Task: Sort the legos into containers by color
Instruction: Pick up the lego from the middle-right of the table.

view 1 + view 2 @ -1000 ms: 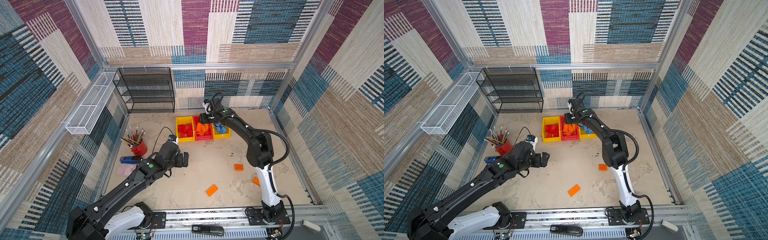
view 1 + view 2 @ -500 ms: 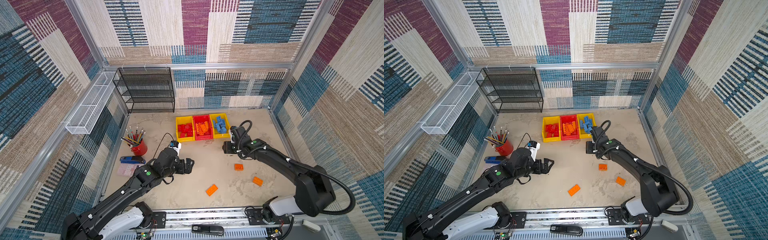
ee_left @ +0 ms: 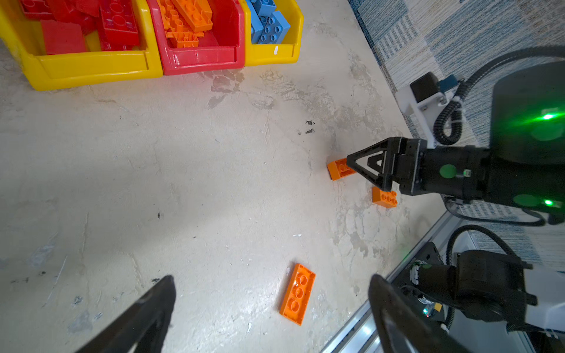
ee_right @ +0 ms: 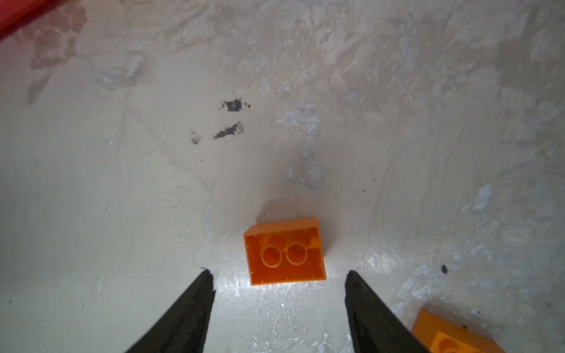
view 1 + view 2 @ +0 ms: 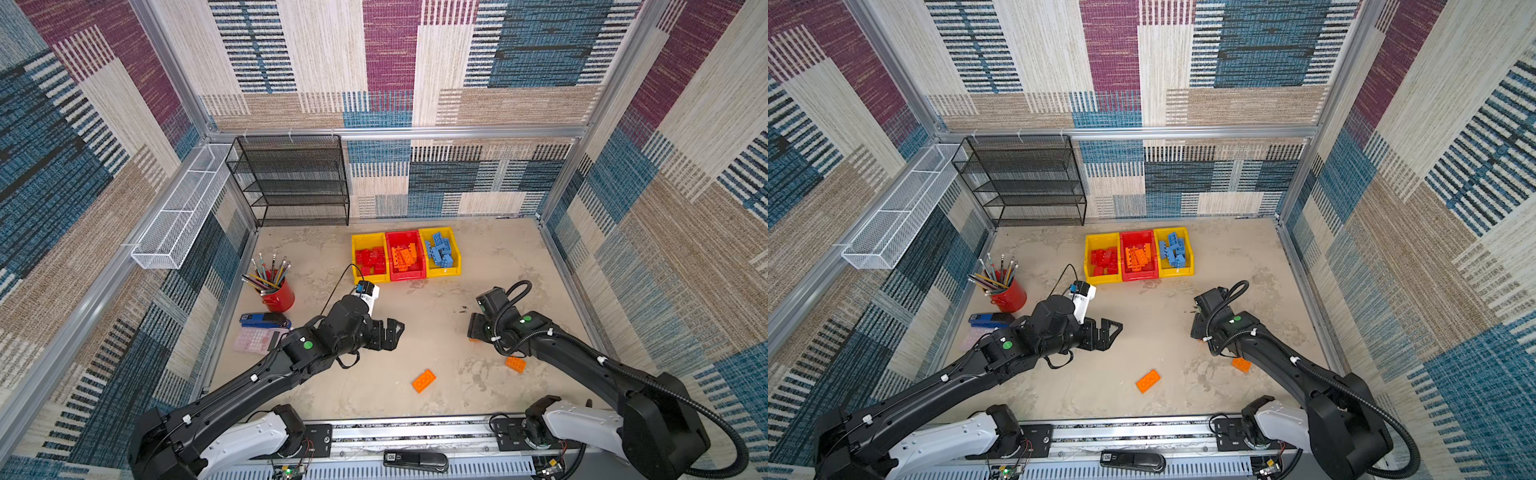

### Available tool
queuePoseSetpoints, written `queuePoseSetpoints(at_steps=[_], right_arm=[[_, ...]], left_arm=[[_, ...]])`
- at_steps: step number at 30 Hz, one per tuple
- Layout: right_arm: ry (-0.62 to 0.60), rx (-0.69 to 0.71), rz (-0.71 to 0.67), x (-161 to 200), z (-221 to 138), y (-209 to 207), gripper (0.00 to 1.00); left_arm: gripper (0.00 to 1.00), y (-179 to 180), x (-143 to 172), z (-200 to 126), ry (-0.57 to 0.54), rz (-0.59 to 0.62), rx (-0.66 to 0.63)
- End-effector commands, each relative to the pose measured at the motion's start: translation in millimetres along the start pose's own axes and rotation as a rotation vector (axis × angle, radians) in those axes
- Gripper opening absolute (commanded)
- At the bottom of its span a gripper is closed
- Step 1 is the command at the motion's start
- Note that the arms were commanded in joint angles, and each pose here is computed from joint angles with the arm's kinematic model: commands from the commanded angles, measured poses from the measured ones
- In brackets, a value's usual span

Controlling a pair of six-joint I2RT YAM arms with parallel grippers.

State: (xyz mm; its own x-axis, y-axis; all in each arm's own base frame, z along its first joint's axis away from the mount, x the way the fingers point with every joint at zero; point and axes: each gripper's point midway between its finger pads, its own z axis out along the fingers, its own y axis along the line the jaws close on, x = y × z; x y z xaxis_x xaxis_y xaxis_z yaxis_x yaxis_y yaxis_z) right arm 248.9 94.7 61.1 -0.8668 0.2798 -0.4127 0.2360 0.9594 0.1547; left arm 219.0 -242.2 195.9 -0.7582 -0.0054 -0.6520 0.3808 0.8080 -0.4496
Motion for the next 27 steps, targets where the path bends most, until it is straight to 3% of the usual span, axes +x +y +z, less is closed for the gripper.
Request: queuePoseSetpoints(at_steps=[1,18,21,24,27], right_arm=[[0.005,0.005,0.018,2.5,12.7,0.9,0.70],[0.058,0.007,-0.045,5.6,38.5,11.1,0.64],[0.067,0.012,-0.055,8.7,42.0,9.7,0.60],[0.064,0.007,-0.069,5.5,41.6,12.7,0.46],[0.045,-0.011,-0.083,-3.8,35.1,19.6,0.40]], left_arm=[[0.99,0.1,-7.9,-4.7,-0.028,0.034,-0.012],[0.99,6.4,-9.1,-3.1,-0.008,0.100,-0.066],[0.99,8.4,-8.9,-2.7,-0.012,0.100,-0.072],[0.99,10.0,-9.1,-3.0,-0.018,0.100,-0.078],[0.99,11.9,-8.5,-3.5,-0.021,0.100,-0.085]])
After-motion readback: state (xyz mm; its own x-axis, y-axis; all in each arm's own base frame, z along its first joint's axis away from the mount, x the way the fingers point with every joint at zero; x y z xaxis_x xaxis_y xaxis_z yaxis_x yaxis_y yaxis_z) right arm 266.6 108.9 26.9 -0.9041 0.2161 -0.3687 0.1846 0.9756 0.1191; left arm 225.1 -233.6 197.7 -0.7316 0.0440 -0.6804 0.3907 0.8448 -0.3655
